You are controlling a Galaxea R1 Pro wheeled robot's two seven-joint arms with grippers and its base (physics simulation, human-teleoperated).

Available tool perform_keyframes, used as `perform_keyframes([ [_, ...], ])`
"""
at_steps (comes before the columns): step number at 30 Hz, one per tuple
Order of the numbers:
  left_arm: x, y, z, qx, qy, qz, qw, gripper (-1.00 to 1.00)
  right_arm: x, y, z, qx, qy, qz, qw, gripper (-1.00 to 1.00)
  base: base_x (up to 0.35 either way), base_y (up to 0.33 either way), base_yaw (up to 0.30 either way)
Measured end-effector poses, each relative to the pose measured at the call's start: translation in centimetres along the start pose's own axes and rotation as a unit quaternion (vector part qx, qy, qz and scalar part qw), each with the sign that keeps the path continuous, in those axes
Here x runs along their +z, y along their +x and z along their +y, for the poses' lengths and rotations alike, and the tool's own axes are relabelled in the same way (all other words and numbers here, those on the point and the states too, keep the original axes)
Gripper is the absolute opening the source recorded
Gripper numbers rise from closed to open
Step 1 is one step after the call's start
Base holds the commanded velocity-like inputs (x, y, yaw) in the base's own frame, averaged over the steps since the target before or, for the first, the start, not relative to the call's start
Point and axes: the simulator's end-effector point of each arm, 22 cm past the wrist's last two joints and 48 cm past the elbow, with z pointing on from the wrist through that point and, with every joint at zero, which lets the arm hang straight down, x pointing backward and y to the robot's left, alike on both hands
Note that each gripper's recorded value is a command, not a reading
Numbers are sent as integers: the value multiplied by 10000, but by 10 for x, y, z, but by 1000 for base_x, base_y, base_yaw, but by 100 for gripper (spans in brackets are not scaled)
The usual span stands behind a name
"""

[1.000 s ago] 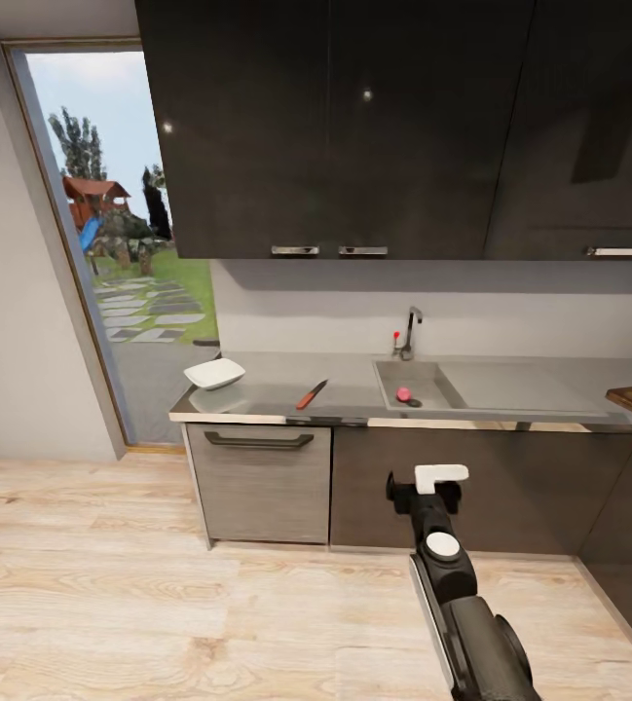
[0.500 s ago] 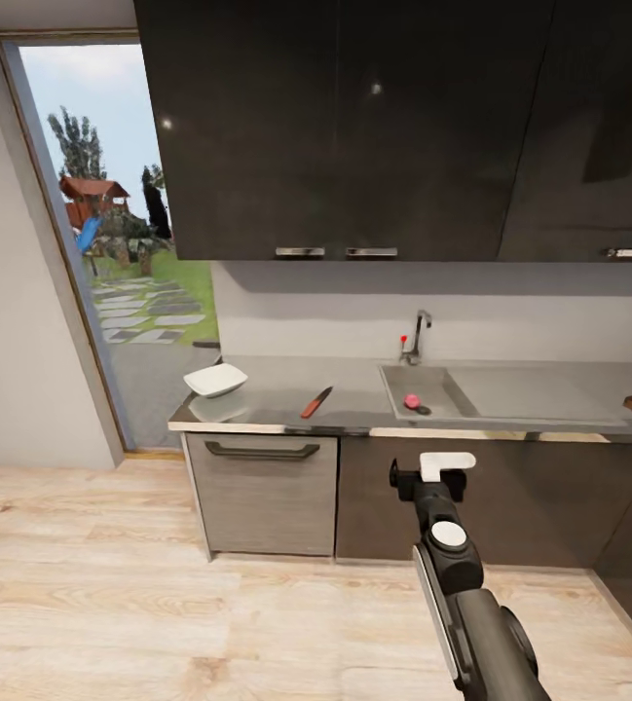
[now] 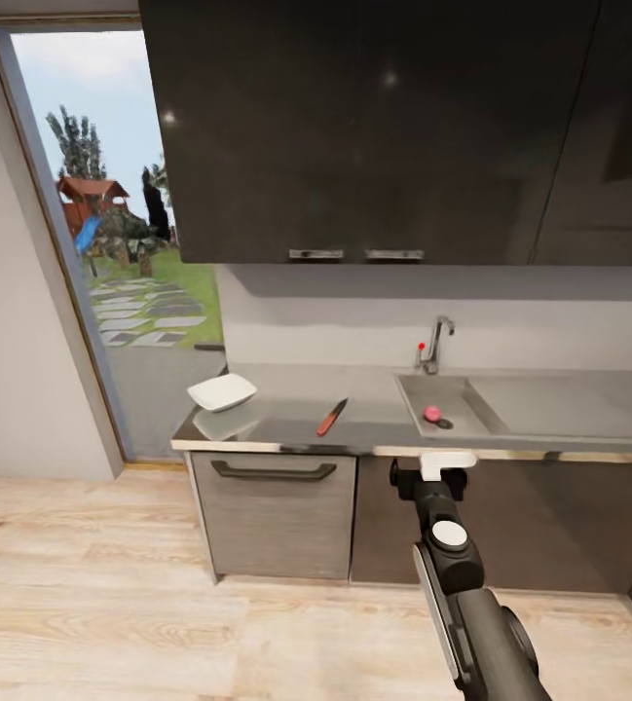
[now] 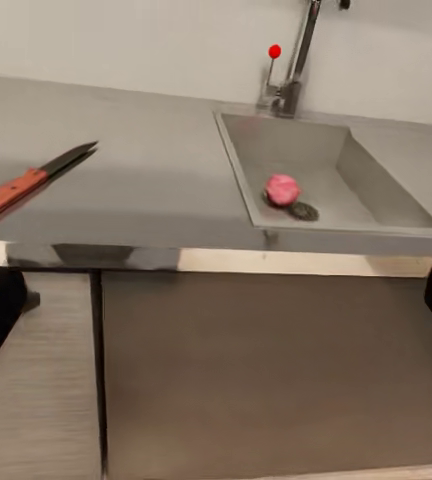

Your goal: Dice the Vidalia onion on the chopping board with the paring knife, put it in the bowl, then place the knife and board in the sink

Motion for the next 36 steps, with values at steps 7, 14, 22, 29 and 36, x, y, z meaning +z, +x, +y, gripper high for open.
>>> perform_keyframes([
  [7,0,0,0,4,3,-3,10000,100,0,1,0,-5,2,6,10000,100,284,-35,0],
  [14,0,0,0,6,6,-5,10000,100,0,1,0,-5,3,9,10000,100,284,-127,0],
  [22,0,0,-1,8,9,-5,10000,100,1,2,1,-2,-10,26,10000,100,284,-106,0],
  [29,0,0,-1,12,13,-6,10000,100,1,4,2,-6,-32,41,10000,100,299,56,0],
  [36,0,0,-1,11,12,-5,10000,100,2,8,4,-16,-57,85,9999,100,291,129,0],
])
